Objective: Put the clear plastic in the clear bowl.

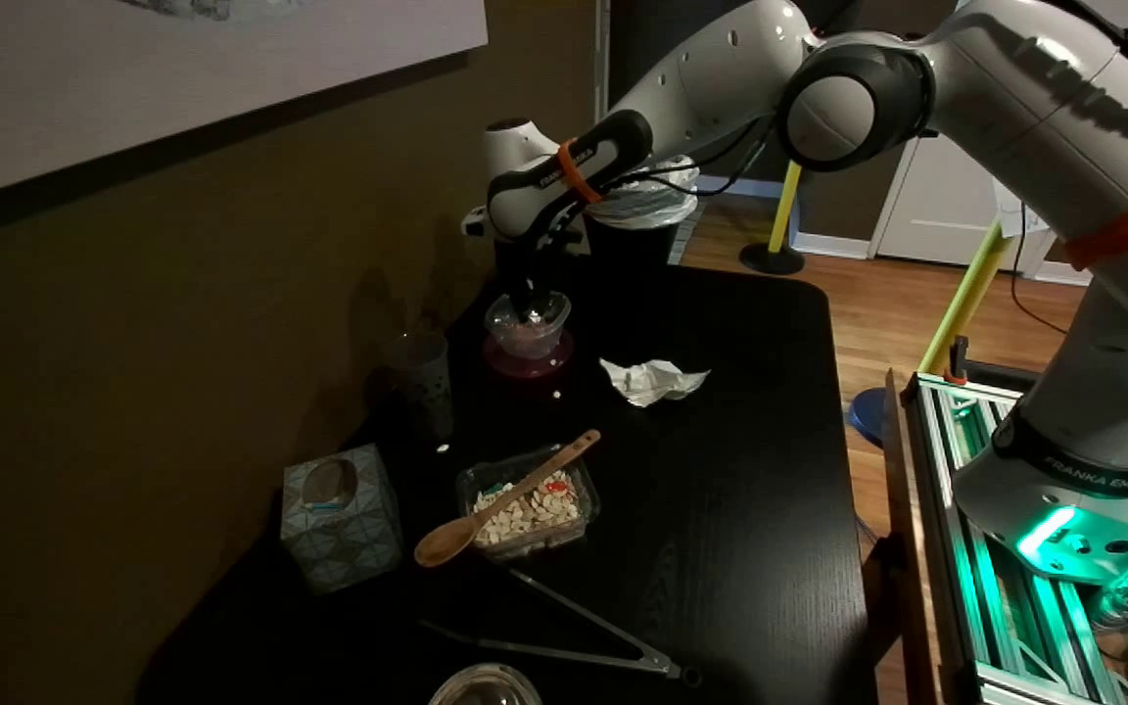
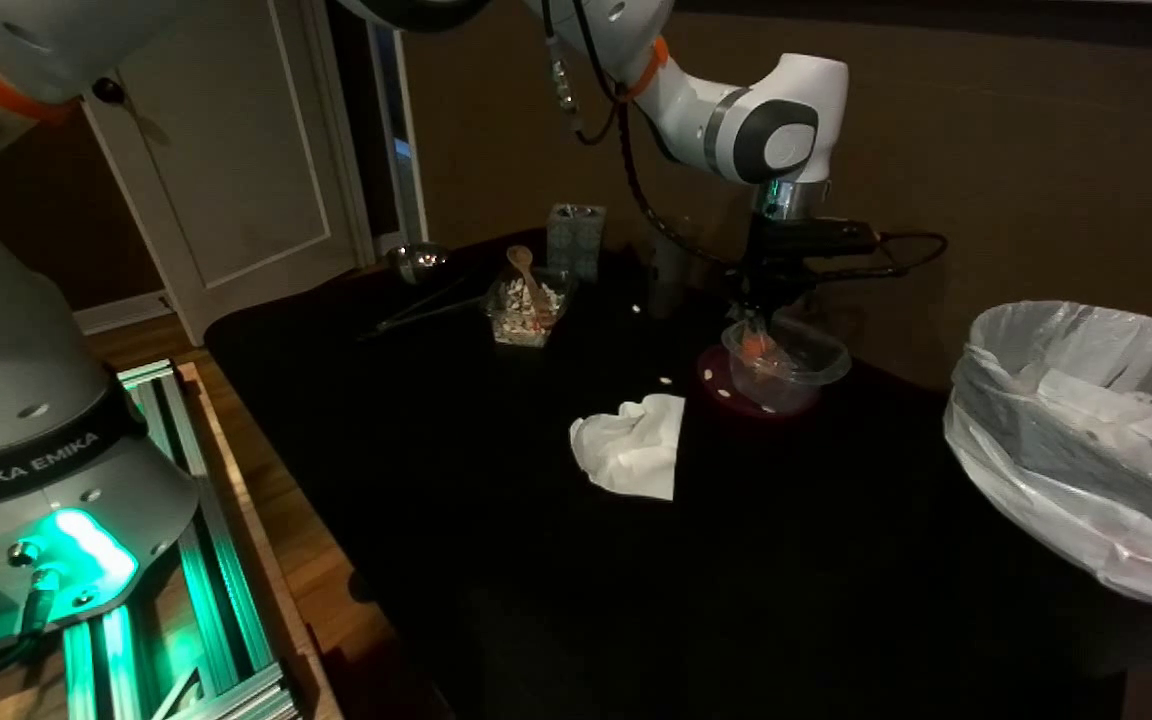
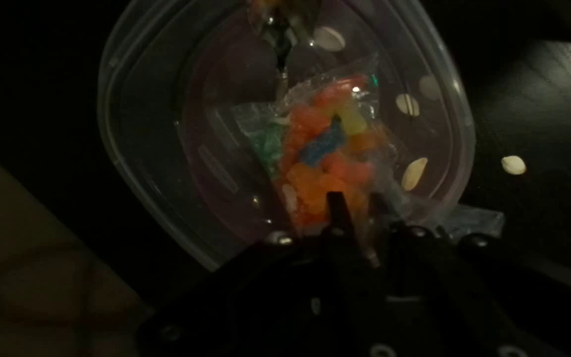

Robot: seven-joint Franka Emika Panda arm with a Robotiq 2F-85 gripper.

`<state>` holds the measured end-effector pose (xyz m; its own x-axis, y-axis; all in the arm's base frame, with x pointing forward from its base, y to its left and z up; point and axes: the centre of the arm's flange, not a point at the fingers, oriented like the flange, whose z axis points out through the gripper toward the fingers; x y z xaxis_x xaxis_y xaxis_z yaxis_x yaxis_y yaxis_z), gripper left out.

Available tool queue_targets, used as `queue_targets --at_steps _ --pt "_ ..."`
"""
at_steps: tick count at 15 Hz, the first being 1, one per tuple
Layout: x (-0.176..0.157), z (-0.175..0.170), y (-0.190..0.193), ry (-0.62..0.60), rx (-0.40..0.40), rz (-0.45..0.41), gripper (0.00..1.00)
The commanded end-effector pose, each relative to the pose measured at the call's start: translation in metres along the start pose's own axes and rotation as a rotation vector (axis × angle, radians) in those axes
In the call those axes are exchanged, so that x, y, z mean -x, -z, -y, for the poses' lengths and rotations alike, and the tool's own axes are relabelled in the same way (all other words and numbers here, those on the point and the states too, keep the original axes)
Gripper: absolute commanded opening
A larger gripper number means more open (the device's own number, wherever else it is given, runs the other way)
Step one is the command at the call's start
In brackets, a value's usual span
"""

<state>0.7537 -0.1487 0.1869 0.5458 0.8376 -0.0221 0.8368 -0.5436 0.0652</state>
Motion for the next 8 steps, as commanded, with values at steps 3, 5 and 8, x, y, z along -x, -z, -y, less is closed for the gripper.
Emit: queue_targets --at_steps 3,5,8 --pt "-0.003 -0.003 0.055 0.016 0.039 -0.009 0.63" --pt "0.006 -0.002 0.091 0.001 0.08 -0.032 0.79" --pt "0.029 0.004 0.132 0.163 0.121 -0.033 0.99"
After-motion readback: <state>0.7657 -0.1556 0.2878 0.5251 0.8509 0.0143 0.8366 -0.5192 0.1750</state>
